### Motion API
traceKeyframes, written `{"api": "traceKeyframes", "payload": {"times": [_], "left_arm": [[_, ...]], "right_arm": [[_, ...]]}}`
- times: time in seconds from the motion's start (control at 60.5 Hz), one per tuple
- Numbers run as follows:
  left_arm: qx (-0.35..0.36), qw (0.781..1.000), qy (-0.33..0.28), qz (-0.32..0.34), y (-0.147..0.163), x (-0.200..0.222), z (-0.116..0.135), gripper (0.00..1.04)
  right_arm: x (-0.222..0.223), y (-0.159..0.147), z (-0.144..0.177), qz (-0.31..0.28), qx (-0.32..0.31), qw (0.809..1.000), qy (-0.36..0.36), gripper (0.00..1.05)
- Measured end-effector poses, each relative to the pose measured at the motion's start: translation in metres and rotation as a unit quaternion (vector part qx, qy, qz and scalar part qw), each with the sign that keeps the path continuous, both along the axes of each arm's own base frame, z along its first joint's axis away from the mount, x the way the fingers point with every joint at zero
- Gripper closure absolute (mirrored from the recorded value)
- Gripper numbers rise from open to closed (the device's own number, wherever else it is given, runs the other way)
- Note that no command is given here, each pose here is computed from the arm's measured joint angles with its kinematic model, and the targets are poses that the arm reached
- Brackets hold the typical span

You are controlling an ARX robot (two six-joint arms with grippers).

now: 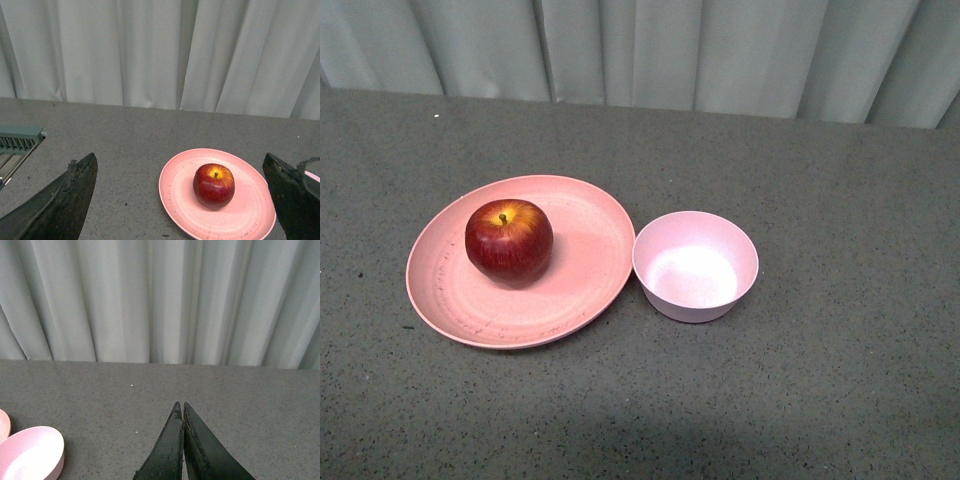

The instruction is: Move apple from plate to bowl

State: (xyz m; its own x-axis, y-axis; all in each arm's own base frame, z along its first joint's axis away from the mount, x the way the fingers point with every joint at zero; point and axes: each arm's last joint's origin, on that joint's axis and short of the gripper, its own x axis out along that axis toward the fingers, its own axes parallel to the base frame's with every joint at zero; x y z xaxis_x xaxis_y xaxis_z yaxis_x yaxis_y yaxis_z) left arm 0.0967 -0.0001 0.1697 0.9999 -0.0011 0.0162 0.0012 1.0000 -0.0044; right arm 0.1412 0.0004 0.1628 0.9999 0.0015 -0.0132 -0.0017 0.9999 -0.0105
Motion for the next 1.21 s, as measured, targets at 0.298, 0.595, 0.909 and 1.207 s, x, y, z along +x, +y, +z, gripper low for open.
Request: {"api": "traceKeyframes", "payload": {"times": [0.298,0.595,0.909,1.207], "left_arm": [[0.0,1.0,0.0,0.0,0.0,0.0,0.0,0.07],[0.0,1.0,0.0,0.0,0.0,0.0,0.0,0.07],[0.0,1.0,0.0,0.0,0.0,0.0,0.0,0.07],[0.0,1.0,0.0,0.0,0.0,0.0,0.0,0.07]], "right_arm": [[-0.013,0.0,0.004,0.0,0.0,1.0,-0.007,1.04],[-0.024,0.0,0.006,0.0,0.0,1.0,-0.01,1.04],[-0.031,0.0,0.005,0.0,0.0,1.0,-0.011,1.04],[-0.043,0.0,0.002,0.001,0.0,1.0,-0.007,1.04]]}}
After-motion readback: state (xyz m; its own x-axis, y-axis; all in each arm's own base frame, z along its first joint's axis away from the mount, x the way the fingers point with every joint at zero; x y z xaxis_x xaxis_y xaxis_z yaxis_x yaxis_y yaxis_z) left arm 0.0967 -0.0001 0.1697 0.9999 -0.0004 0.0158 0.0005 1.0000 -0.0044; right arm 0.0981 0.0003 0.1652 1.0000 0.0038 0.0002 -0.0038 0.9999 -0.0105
